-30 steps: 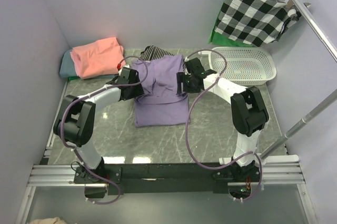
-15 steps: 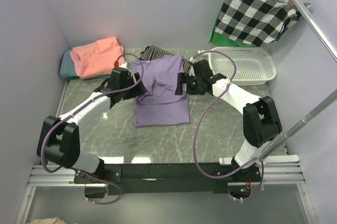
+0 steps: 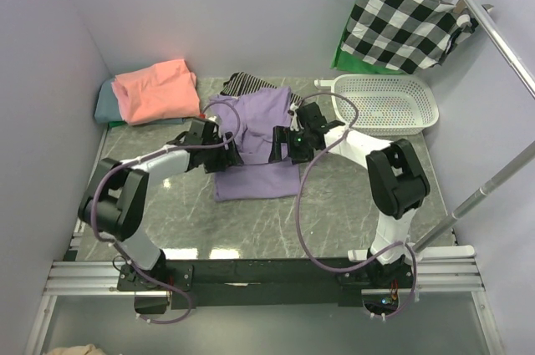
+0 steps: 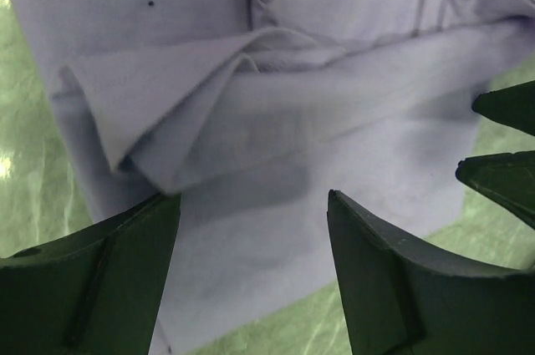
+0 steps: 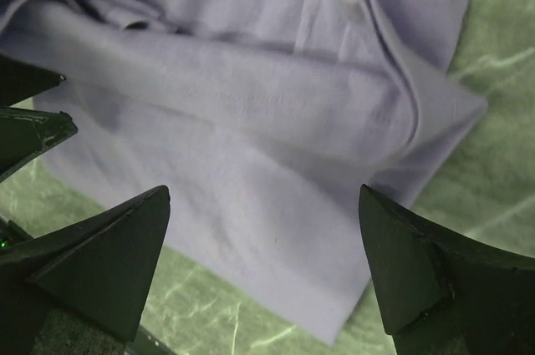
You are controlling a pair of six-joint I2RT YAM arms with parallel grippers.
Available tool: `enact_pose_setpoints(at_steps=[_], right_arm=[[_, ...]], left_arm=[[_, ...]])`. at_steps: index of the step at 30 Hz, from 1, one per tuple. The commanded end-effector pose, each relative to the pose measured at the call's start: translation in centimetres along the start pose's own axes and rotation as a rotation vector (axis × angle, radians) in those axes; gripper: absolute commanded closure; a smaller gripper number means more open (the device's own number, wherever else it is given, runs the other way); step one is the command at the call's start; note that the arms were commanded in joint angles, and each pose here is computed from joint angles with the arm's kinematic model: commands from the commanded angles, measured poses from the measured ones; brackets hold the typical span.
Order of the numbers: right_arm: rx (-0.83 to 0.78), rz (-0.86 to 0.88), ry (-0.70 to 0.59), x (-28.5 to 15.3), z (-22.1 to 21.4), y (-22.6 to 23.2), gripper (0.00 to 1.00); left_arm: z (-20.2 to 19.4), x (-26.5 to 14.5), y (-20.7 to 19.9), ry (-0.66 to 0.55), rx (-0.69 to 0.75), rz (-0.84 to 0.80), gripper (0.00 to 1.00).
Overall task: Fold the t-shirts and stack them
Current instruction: Fold the tshirt
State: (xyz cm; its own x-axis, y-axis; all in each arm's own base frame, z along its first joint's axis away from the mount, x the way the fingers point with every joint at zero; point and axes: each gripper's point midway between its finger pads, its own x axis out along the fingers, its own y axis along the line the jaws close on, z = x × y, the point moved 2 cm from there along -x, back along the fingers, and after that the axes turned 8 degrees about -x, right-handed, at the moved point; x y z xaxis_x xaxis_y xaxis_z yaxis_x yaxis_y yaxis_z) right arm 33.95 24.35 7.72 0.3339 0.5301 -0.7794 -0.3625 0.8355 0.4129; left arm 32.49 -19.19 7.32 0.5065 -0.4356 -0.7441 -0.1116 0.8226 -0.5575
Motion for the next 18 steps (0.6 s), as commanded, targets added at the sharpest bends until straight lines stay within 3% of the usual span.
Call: enact_pose_setpoints(at_steps=[1,9,18], right_arm=[[-0.031,0.009,-0.062,0.5,2.9,0.7,0.0],[-0.062,-0.032,-0.084,1.5,5.2,-0.2,0.0],[-0.06,-0.098,-0.12,2.6,8.6,-2.7,0.0]], left_arm=[[2.9,1.3,-2.2,-0.066,0.016,-0.049,0.25],[6.4,3.1,-2.4,-0.144,0.038,0.001,0.24],[11.0,4.2,0.5,-0.235,-0.007,0.083,0.22]])
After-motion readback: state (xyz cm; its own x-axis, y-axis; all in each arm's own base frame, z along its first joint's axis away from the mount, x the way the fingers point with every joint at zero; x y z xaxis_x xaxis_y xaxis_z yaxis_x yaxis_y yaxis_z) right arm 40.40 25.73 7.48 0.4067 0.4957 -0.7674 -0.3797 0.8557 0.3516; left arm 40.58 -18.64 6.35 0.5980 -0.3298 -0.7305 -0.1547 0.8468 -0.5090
